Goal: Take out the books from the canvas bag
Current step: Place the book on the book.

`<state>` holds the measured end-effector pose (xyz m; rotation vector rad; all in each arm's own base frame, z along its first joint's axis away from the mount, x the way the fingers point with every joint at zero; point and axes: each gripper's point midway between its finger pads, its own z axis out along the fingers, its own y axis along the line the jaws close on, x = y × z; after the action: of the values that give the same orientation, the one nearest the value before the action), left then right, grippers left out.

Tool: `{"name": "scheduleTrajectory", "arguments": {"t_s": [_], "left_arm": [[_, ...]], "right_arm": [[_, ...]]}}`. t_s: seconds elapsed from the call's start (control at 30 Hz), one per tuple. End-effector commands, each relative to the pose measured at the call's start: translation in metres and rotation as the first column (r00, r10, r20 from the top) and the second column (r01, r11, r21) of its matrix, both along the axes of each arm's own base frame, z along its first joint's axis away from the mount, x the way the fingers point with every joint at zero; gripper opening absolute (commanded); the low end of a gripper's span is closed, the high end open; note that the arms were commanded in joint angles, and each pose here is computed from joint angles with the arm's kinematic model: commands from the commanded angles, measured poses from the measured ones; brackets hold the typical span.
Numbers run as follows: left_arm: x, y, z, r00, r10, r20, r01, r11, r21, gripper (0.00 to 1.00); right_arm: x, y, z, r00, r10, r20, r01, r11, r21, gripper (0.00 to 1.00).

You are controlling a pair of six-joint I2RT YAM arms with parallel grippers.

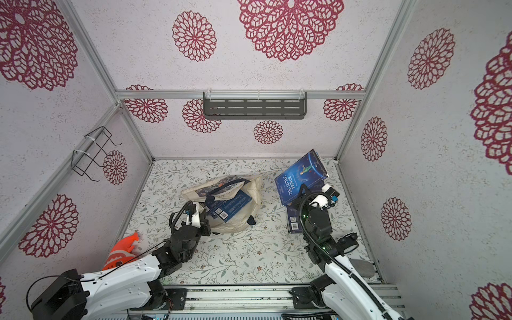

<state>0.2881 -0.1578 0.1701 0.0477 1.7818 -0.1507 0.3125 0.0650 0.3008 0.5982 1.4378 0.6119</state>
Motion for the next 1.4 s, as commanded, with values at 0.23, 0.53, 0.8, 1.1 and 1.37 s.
{"name": "scheduleTrajectory", "arguments": {"t_s": [0.23, 0.53, 0.8, 1.1, 1.37], "left_arm": [[0.0, -0.008, 0.017, 0.999, -0.016, 0.035, 0.018, 0.999, -0.039, 0.0], [0.0, -0.008, 0.017, 0.999, -0.015, 0.035, 0.016, 0.999, -0.039, 0.0], [0.001, -0.01, 0.015, 0.999, -0.017, 0.028, 0.018, 0.999, -0.03, 0.0], [0.001, -0.01, 0.015, 0.999, -0.018, 0.029, 0.019, 0.999, -0.031, 0.0], [0.001, -0.011, 0.015, 0.999, -0.023, 0.029, 0.024, 0.999, -0.032, 0.0]], "right_arm": [[0.038, -0.035, 0.018, 0.997, 0.001, 0.074, -0.02, 0.968, 0.251, 0.0], [0.077, -0.066, -0.03, 1.0, -0.023, -0.006, 0.024, 0.934, 0.356, 0.0], [0.09, -0.089, -0.09, 0.984, -0.116, -0.136, 0.158, 0.92, 0.359, 0.0], [0.092, -0.098, -0.139, 0.96, -0.166, -0.226, 0.243, 0.895, 0.374, 0.0], [0.104, -0.101, -0.166, 0.944, -0.178, -0.278, 0.286, 0.862, 0.419, 0.0]]}}
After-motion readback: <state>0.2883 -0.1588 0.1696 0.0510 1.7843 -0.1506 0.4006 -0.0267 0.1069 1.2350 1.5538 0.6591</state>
